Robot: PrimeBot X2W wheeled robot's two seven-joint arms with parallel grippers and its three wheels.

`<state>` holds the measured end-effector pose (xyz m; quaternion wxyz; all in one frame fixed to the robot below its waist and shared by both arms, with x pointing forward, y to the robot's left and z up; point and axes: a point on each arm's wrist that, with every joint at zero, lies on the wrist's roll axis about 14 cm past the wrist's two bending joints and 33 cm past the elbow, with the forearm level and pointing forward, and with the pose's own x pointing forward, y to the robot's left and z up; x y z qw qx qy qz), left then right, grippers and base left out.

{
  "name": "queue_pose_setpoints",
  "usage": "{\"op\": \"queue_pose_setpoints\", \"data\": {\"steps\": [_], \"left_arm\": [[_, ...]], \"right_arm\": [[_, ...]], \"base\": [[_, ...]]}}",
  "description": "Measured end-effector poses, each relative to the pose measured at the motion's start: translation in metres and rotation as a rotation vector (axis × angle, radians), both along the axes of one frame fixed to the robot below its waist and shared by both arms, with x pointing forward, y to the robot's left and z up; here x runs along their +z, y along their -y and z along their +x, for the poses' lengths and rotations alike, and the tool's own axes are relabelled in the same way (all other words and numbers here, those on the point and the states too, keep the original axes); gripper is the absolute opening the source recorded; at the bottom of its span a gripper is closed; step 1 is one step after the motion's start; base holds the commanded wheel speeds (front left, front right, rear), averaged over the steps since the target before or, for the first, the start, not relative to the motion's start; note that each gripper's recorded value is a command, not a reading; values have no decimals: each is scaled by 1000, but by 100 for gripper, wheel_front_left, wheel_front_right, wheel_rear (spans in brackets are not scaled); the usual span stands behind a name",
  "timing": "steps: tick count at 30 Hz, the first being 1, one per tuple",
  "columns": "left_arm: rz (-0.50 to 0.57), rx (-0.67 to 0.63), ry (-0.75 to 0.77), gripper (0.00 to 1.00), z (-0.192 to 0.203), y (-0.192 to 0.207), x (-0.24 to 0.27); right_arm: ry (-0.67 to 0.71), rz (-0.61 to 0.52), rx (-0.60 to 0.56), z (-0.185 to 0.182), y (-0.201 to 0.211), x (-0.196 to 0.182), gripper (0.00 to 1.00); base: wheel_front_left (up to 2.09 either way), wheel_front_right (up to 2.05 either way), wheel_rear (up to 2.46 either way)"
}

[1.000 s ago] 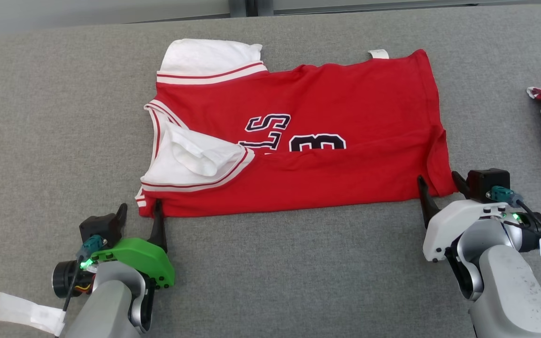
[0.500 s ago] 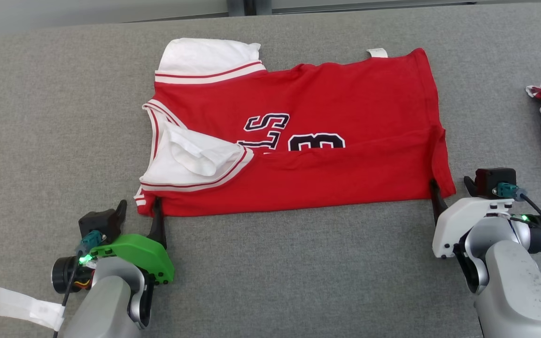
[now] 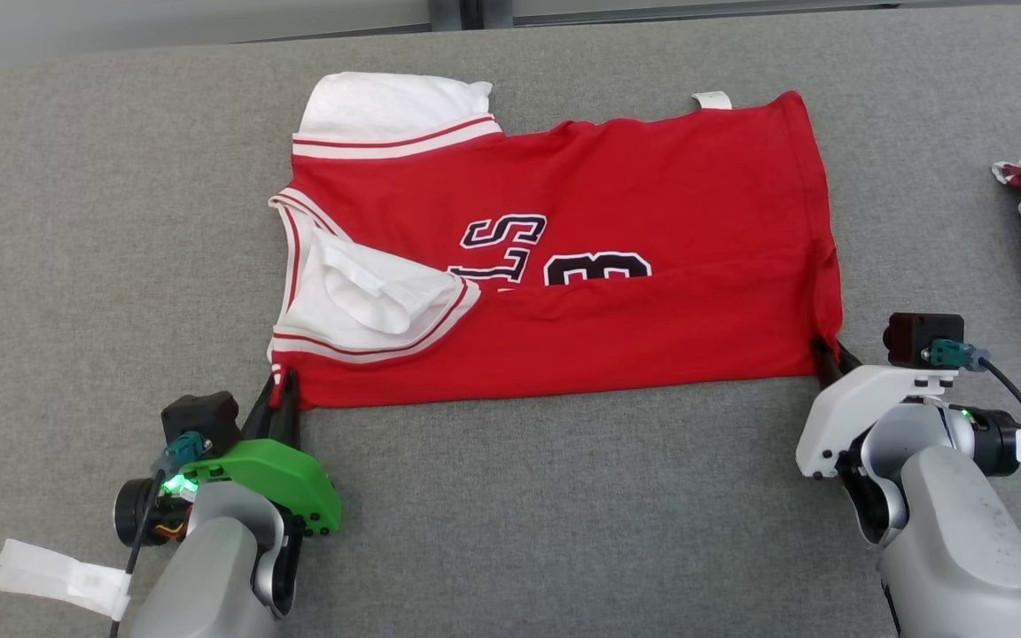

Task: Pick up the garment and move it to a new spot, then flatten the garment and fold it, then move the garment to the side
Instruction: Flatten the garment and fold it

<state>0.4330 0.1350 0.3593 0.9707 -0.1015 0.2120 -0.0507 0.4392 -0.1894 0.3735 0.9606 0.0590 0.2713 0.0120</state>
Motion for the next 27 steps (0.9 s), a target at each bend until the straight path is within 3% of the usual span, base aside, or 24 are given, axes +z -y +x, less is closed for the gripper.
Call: {"op": "queue_pose_setpoints", "data": {"steps": [8,27], "left_arm": [[-39,17,42,0,-3,-1,15],[-72,31,28,0,-69,-6,16]], "right_arm": [[64,139,-76,-10,2,15,0],[66,187,-117,-62,17,26,0]], "base": [[0,0,0],[0,0,0]]}}
